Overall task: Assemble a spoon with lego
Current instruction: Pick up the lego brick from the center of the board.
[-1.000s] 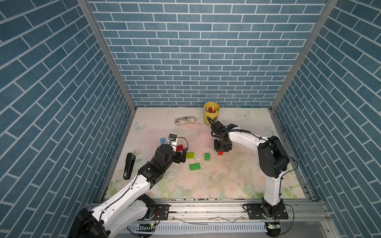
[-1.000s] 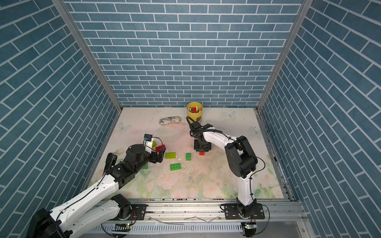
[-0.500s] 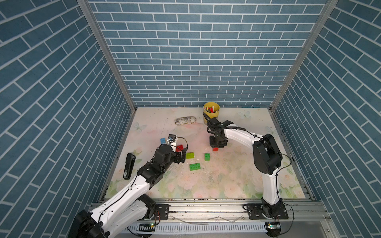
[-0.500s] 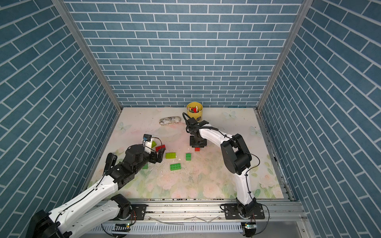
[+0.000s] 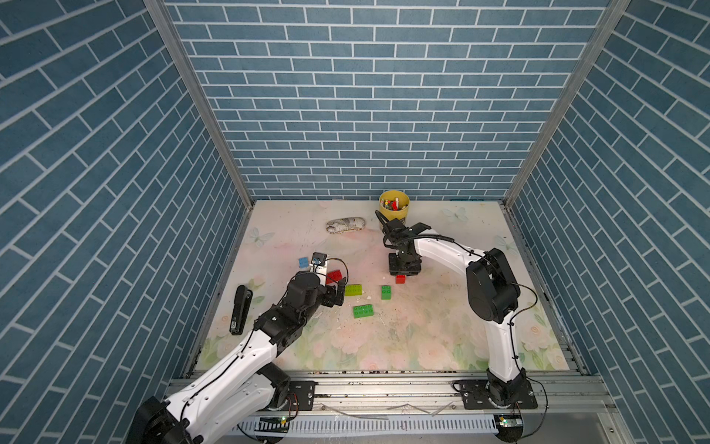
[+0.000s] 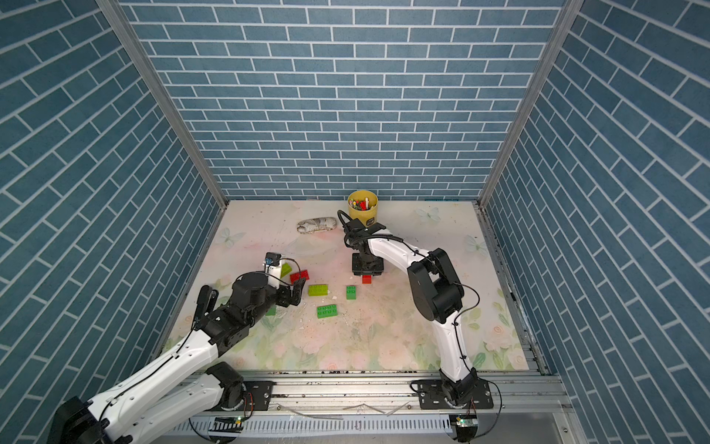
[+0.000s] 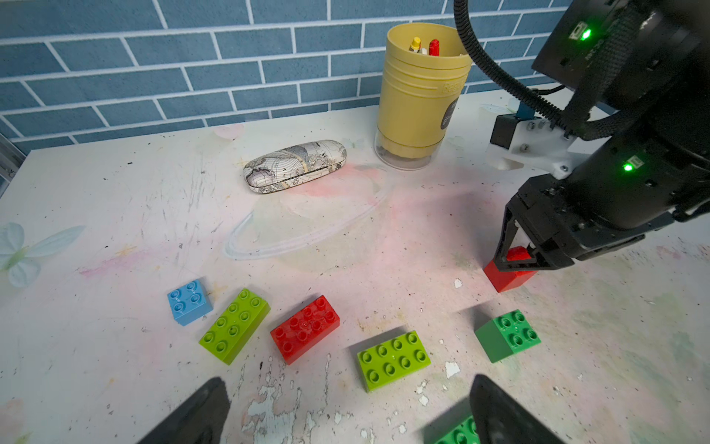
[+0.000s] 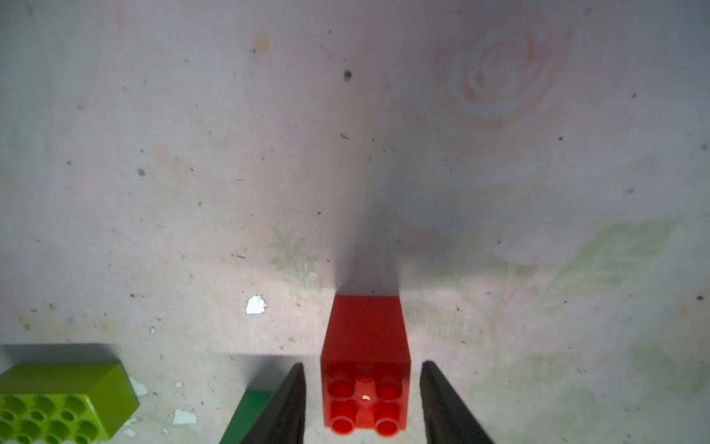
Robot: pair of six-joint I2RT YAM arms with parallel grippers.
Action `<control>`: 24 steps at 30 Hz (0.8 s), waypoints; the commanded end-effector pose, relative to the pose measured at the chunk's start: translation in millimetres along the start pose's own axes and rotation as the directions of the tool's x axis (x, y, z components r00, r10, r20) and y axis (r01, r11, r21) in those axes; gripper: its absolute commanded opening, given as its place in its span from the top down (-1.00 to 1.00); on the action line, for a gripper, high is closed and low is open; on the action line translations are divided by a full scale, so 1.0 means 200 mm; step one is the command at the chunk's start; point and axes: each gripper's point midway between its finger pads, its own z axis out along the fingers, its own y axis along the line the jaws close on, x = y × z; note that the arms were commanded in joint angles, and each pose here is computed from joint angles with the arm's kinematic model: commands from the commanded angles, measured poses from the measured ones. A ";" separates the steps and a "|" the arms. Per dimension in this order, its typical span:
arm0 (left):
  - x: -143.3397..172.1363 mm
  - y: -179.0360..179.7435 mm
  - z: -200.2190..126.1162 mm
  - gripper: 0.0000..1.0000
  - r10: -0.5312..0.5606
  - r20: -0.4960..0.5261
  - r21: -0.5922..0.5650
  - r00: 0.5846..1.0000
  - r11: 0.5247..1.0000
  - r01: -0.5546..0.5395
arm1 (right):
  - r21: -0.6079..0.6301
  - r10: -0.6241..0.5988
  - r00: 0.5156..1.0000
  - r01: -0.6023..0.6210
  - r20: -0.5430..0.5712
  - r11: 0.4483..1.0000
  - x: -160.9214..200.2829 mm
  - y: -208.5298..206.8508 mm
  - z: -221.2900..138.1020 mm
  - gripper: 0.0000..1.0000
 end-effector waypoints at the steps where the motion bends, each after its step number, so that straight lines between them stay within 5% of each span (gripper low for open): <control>1: 0.03 0.00 -0.01 -0.99 0.005 -0.013 -0.005 1.000 1.000 -0.005 | 0.022 0.015 1.000 -0.015 0.017 1.000 0.02 -0.03 -0.13 -0.02; 11: 0.07 0.03 -0.06 -0.99 -0.027 -0.004 -0.017 1.000 1.000 0.027 | 0.001 0.004 0.997 -0.004 0.071 1.000 0.23 0.09 -0.33 -0.04; 24: 0.10 0.03 -0.07 -0.99 -0.047 -0.001 -0.005 0.999 0.999 0.047 | -0.005 -0.029 1.000 0.029 0.007 1.000 0.28 0.28 -0.11 -0.10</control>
